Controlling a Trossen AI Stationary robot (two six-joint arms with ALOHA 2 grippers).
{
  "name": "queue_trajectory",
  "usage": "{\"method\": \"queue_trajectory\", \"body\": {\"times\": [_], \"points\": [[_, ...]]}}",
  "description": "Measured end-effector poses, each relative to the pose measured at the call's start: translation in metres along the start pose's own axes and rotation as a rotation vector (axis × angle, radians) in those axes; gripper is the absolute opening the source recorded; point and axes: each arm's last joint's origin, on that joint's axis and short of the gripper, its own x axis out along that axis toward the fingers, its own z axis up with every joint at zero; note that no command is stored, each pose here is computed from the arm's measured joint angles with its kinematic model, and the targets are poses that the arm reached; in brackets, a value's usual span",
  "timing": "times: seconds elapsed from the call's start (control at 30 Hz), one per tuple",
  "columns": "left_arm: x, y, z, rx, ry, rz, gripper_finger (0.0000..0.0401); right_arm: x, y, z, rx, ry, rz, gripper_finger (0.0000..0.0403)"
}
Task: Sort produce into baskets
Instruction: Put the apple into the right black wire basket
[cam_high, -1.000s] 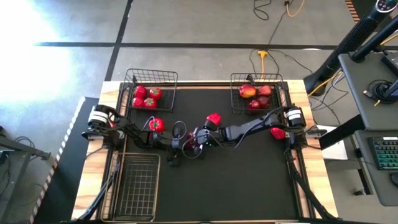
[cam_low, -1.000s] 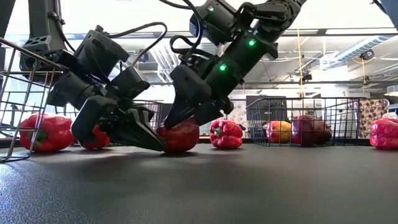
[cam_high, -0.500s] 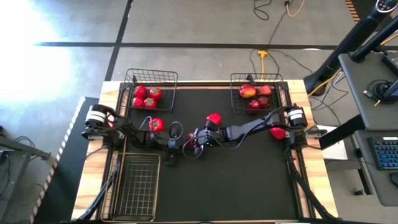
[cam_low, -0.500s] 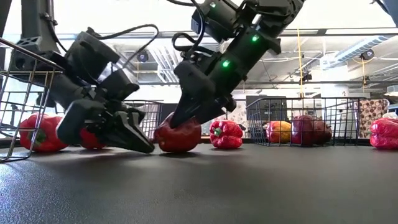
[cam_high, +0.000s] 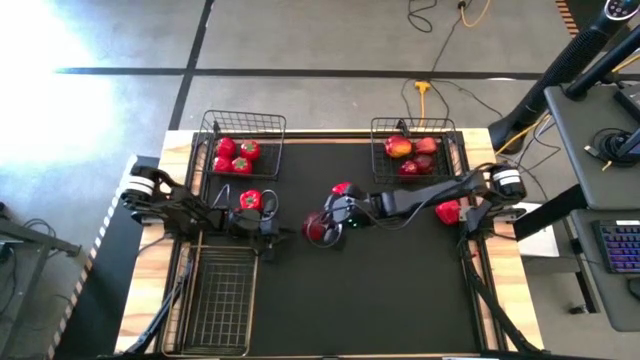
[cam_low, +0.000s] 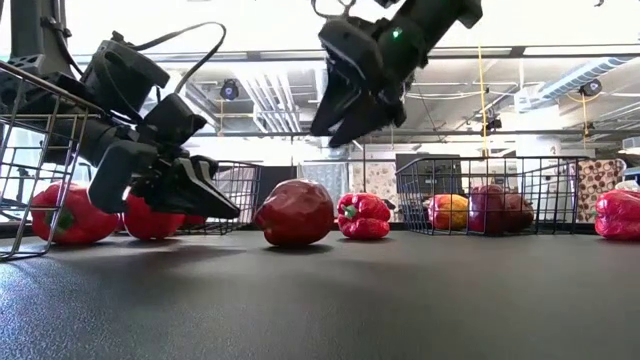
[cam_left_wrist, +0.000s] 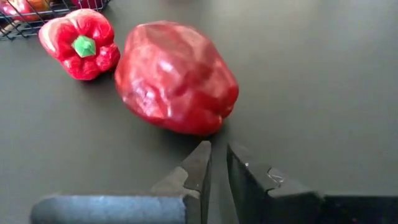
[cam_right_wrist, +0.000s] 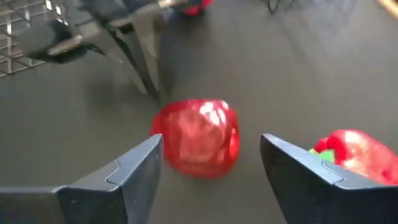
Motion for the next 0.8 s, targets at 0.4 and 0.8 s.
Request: {"method": "queue_trajectory", "body": {"times": [0.4,0.8], "points": [[0.000,0.000,0.001,0.005,-0.009,0.000,0.0036,0.017,0.011,-0.001,-0.602,-0.035,0.051,0.0310],[0.000,0.000,0.002,0.003,-0.016,0.001,0.0036,0.049,0.029,0.011,-0.951,0.202,0.060,0.0373]]}}
